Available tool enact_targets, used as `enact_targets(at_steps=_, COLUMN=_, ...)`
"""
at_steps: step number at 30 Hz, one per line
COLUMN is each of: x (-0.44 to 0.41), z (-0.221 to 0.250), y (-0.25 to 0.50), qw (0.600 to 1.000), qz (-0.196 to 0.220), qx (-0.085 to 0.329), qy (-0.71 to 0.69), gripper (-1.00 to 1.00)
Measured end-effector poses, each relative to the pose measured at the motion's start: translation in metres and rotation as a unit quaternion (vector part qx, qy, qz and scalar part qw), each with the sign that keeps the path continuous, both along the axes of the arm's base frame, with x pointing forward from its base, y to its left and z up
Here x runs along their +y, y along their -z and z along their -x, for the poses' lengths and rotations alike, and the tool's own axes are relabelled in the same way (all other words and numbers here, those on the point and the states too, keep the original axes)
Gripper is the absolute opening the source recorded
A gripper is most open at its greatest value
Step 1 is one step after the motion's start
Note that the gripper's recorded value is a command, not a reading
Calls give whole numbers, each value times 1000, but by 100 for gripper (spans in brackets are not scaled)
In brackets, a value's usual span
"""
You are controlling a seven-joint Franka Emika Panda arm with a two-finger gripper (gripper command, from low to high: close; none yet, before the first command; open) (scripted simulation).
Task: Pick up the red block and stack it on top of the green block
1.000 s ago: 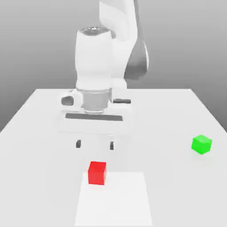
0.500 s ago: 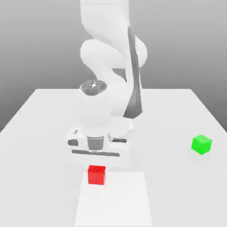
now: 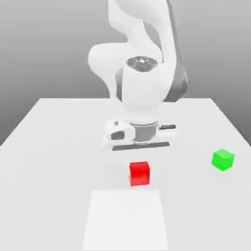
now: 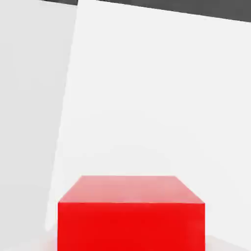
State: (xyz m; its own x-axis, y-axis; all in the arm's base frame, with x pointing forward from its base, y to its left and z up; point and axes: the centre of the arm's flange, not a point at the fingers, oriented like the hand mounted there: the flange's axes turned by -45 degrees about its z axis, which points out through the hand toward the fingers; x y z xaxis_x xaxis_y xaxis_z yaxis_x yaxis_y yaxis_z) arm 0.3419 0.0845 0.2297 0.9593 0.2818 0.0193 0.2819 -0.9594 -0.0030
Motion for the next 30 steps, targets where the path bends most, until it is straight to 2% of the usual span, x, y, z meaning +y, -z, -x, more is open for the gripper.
enact_targets(at_steps=9, x=139, z=54, y=-14, qw=977, qz=0, qx=-2, qy=-211, gripper=-100)
enact_targets(at_steps=19, x=252, z=176, y=-17, qw=904, qz=7, qx=5, qy=-427, gripper=-100)
enact_targets(at_steps=30, x=261, z=178, y=17, qw=900, qz=13, qx=-1, qy=-436, gripper=-100)
